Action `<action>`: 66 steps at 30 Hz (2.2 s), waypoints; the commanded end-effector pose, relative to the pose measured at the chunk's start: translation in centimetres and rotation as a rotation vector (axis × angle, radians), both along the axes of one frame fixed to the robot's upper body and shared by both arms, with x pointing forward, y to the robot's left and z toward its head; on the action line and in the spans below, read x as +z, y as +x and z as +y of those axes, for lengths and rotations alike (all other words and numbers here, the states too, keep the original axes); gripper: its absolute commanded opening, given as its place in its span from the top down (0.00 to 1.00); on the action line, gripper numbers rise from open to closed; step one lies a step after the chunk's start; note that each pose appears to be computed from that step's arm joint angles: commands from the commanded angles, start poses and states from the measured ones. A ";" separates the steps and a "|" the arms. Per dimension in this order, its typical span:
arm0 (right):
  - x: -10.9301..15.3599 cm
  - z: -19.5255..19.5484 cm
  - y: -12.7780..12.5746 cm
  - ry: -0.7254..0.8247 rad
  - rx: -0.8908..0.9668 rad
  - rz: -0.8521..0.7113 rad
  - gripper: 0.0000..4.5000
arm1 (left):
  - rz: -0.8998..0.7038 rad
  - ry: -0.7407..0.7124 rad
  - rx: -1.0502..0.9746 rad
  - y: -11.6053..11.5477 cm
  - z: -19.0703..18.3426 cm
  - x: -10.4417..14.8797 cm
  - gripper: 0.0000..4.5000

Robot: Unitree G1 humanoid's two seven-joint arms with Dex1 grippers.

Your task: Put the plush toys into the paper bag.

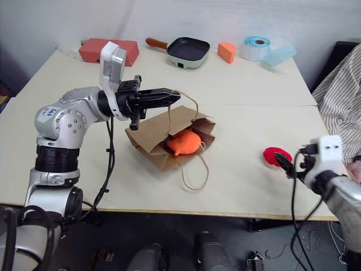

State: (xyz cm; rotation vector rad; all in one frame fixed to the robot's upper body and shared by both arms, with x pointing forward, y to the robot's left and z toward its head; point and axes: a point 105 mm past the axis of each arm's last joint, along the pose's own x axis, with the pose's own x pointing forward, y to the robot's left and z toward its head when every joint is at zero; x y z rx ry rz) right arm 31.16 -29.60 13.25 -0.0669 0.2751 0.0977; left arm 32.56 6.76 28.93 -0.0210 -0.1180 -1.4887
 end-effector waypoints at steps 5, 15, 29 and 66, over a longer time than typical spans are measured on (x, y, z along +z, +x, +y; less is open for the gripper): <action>-2.0 0.4 0.5 -0.046 0.000 0.032 0.28 | -0.053 0.015 0.006 -0.9 0.4 1.2 1.00; 3.9 12.1 -2.4 0.197 0.518 -0.118 0.89 | -0.055 0.018 0.006 -1.1 0.4 1.2 1.00; 3.9 28.0 2.4 0.115 0.810 -0.102 0.90 | -0.024 -0.077 -0.039 -1.6 -0.9 3.3 1.00; 8.6 25.5 -1.0 -0.156 1.023 -0.362 0.16 | 0.024 -0.053 -0.012 -1.6 -0.8 1.7 1.00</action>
